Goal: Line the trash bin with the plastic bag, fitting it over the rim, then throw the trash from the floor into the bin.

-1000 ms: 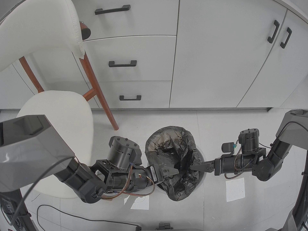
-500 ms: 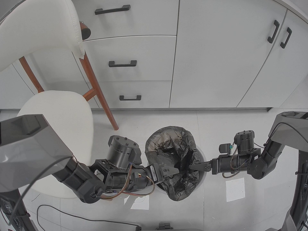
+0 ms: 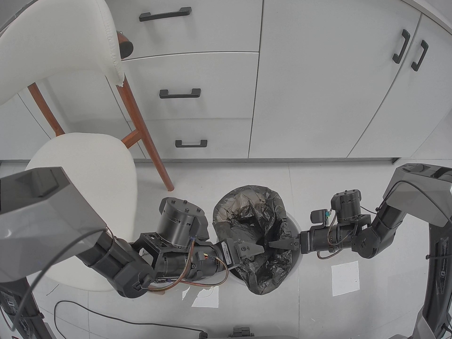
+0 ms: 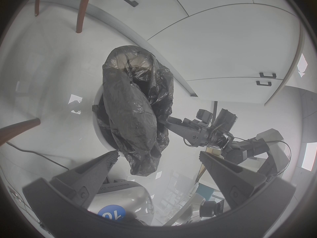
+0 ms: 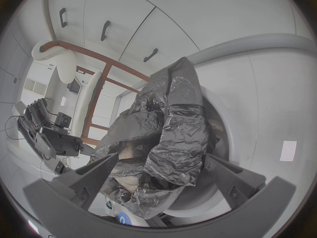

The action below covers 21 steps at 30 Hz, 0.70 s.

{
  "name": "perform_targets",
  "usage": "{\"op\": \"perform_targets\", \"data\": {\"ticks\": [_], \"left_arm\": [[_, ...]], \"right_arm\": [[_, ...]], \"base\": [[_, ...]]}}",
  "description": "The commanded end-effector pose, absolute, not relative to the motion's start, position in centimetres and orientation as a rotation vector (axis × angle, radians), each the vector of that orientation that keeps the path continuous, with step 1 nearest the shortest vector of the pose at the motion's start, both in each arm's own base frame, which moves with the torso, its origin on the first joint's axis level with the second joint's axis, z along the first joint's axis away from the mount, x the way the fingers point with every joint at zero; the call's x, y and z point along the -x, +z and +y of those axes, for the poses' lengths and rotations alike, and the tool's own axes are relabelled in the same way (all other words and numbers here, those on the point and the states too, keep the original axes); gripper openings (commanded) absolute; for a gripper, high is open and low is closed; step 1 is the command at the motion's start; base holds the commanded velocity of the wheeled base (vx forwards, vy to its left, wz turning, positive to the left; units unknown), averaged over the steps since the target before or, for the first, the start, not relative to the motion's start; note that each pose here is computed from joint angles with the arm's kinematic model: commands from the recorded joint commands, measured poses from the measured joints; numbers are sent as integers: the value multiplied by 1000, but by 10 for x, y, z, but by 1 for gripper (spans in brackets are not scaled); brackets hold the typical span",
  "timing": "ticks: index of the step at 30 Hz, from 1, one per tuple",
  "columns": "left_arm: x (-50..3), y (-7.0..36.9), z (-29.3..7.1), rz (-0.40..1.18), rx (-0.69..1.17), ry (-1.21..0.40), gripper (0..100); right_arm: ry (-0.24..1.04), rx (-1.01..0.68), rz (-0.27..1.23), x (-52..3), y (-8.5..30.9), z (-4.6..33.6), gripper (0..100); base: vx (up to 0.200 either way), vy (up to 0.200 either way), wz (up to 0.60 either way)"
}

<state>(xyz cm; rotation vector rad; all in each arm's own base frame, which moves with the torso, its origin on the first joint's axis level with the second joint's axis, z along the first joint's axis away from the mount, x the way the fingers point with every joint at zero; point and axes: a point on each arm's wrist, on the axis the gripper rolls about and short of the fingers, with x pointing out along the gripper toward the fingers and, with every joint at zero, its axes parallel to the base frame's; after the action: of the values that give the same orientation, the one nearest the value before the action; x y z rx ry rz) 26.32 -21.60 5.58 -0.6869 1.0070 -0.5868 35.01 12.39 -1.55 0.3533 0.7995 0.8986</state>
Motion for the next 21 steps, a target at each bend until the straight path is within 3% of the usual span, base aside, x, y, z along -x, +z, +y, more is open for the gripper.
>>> {"op": "perform_targets", "data": {"ticks": [1, 5, 6, 21], "left_arm": [[-262, 55, -216, 1013, 686, -586, 100], [-262, 55, -216, 1015, 687, -586, 100], [-262, 53, -216, 1021, 687, -588, 100], [-254, 37, -235, 1072, 645, -613, 100]], "right_arm": [[906, -349, 803, -354, -18, 128, 100], [908, -344, 802, -356, -20, 129, 100], [915, -326, 795, -356, -21, 129, 0], [932, -315, 743, -355, 0, 130, 0]], "base": [[0, 0, 0], [0, 0, 0], [0, 0, 0], [0, 0, 0]]}}
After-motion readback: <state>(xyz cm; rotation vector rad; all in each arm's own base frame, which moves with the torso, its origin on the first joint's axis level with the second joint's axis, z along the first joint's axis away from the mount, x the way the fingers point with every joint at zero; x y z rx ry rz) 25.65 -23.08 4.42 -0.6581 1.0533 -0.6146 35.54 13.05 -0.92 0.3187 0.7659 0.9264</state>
